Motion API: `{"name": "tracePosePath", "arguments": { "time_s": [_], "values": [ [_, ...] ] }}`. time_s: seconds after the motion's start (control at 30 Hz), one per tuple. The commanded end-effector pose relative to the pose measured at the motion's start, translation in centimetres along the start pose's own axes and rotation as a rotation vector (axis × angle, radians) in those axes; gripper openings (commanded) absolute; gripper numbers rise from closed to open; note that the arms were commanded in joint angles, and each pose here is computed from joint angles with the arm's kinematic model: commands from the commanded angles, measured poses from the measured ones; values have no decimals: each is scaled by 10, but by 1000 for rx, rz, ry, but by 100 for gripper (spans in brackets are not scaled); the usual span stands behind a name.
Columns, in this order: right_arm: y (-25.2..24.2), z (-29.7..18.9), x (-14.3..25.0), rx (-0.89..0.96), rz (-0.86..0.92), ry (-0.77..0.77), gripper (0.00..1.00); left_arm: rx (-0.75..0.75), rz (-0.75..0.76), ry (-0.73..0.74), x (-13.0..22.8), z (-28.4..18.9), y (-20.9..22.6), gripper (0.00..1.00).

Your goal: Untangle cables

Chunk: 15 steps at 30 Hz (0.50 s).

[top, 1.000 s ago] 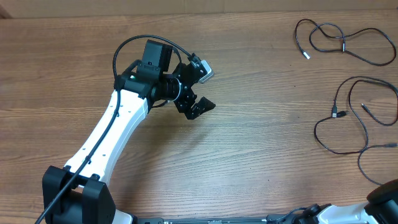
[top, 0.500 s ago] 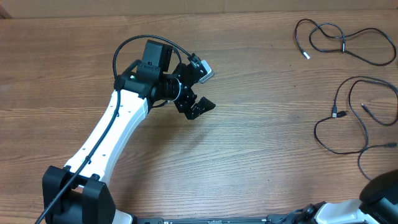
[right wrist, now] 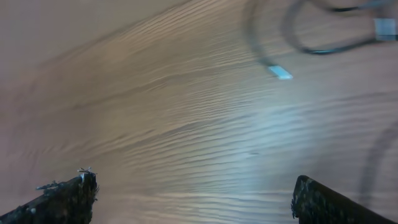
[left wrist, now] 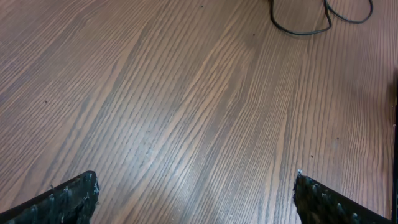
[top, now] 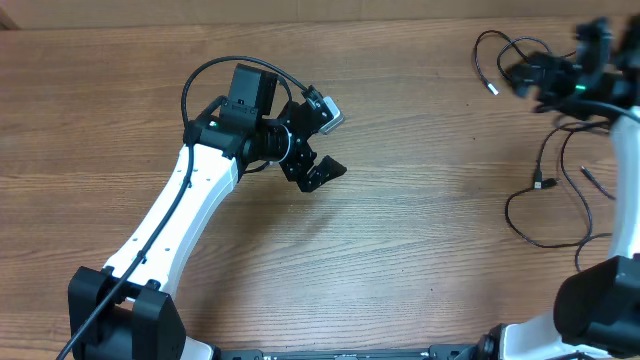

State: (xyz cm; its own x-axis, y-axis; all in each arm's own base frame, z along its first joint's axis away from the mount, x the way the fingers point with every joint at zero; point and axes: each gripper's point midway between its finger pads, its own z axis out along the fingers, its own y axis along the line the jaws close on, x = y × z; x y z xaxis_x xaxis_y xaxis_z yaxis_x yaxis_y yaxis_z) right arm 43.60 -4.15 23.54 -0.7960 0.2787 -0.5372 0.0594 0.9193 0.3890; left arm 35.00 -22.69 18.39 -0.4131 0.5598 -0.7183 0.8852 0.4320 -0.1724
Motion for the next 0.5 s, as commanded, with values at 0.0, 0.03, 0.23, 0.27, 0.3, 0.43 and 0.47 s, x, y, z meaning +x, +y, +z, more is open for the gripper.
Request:
{"name": "tracePosePath", "arguments": {
  "time_s": [0.0, 0.03, 0.23, 0.27, 0.3, 0.43, 0.47],
  "values": [
    [42, 7, -1, -49, -96, 0, 100, -14, -7, -12, -3, -6, 0, 100],
    [52, 10, 2, -64, -115, 8, 100, -14, -7, -12, -3, -6, 0, 100],
    [94, 21, 18, -121, -191, 51, 100, -14, -7, -12, -3, -6, 0, 100],
    [98, 21, 20, -127, -198, 54, 100, -14, -7, -12, -3, -6, 0, 100],
    [102, 22, 21, -132, -205, 58, 100, -14, -7, -12, -3, -6, 0, 100],
    [107, 23, 24, -139, -215, 63, 100, -14, -7, -12, -3, -6, 0, 100],
    [107, 23, 24, -139, -215, 63, 100, -14, -7, -12, -3, -6, 0, 100]
  ]
}}
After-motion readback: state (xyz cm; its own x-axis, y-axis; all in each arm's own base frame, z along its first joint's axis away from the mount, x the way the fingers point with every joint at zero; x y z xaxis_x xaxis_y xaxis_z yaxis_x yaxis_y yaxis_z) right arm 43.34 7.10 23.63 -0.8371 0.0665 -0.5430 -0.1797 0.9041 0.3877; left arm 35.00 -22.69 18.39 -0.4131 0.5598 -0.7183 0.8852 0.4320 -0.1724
